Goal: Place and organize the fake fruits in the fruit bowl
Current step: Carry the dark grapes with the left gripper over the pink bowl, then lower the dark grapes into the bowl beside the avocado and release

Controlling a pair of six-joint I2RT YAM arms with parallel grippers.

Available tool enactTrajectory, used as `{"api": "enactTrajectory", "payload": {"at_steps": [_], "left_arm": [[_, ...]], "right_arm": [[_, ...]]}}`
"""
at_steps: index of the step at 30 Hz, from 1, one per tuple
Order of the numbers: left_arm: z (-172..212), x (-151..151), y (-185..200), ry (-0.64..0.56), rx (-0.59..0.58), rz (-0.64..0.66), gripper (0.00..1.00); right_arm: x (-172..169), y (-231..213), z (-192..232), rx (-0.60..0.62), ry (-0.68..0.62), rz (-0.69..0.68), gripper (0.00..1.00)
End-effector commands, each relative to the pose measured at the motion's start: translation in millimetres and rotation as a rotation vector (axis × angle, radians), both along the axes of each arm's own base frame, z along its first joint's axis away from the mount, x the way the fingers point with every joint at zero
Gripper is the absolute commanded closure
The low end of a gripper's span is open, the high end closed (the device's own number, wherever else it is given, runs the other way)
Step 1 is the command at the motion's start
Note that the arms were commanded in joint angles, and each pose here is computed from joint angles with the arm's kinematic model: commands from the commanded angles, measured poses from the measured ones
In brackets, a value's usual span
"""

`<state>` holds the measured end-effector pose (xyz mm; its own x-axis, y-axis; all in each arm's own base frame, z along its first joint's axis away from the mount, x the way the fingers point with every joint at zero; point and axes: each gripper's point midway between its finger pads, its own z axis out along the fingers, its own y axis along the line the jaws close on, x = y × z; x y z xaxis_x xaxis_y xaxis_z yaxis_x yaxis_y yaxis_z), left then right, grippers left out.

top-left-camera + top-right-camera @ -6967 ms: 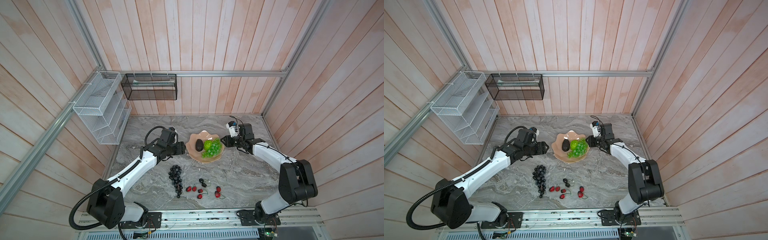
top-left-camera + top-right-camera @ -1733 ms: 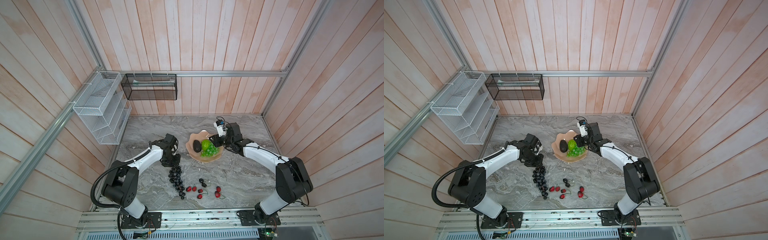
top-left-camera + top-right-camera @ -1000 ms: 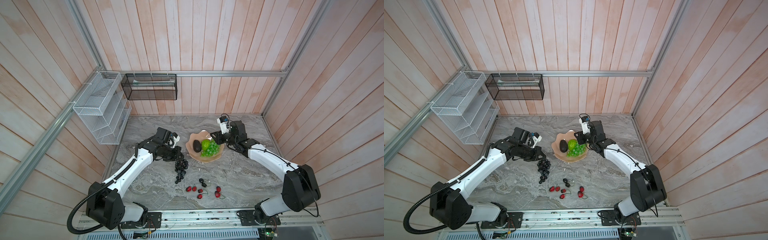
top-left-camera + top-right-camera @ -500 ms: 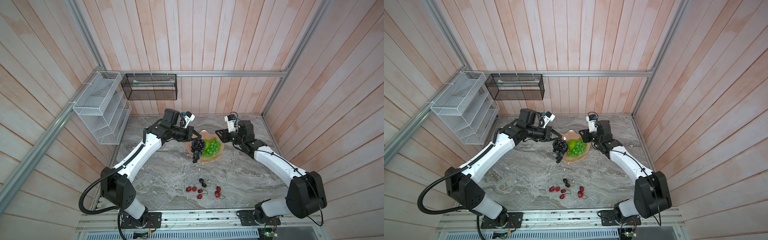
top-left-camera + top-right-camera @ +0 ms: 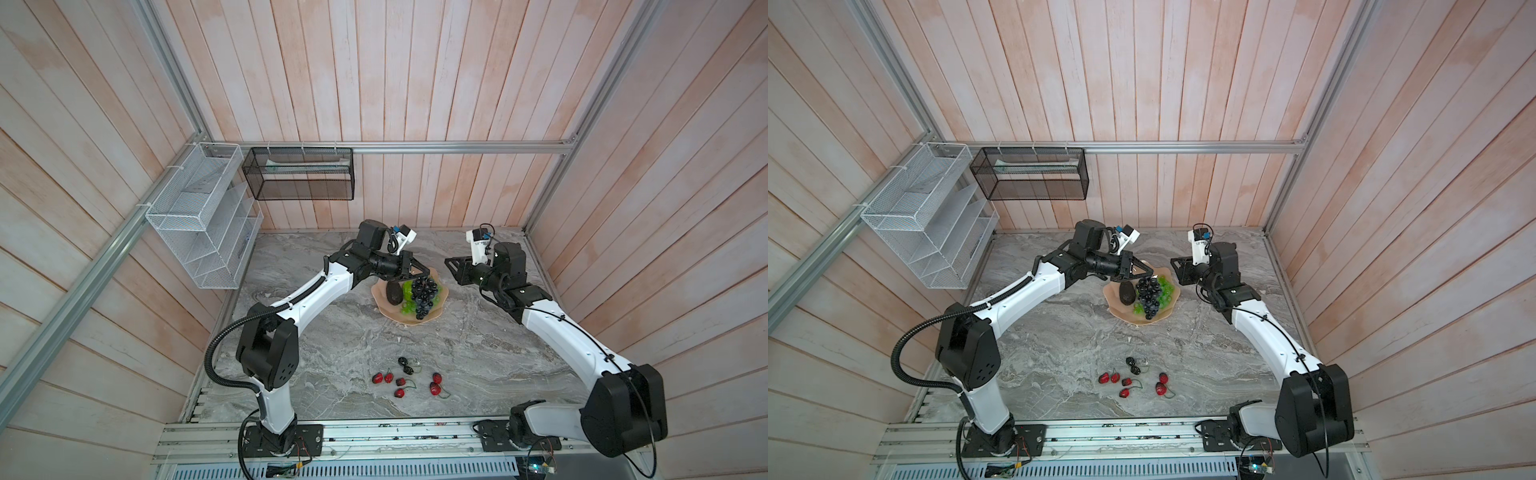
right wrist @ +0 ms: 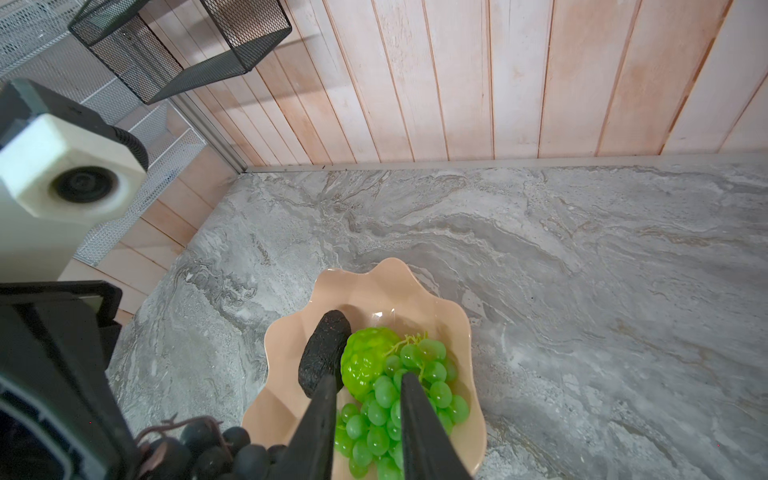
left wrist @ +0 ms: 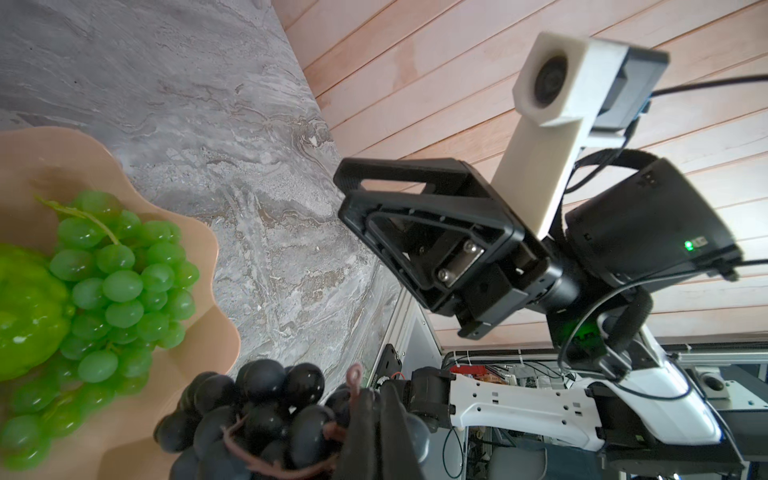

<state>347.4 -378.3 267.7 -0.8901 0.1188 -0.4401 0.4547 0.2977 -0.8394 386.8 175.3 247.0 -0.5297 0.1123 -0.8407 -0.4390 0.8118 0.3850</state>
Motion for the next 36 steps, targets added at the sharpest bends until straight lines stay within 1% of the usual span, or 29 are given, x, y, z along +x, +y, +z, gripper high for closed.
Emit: {"api": "enactTrajectory", "payload": {"at_steps": [1,12,18,21,25,31,36], "left_arm": [[1,5,-3,-0.02,-0.051,-0.008,1.0],[-38,18,39,0.037,-0.043,0.098,1.0],[-57,22,54,0.068,-0.021,0.115,1.0],[-71,27,66,0.09,-0.003,0.142,1.0],[-80,39,80,0.09,0.007,0.176,1.0],[-95,57,84,0.103,0.026,0.19,1.0],[-107,73,85,0.122,0.021,0.193,1.0]], "right_arm": [[-2,-1,-13,-0.029,0.019,0.009,0.72],[14,16,-31,-0.054,0.059,0.063,0.72],[16,43,-36,-0.068,0.064,0.131,0.72],[11,63,-45,-0.082,0.071,0.191,0.71],[1,80,-71,-0.095,0.121,0.243,0.72],[-21,104,-104,-0.103,0.172,0.325,0.73],[-31,120,-125,-0.125,0.203,0.373,0.73]]}}
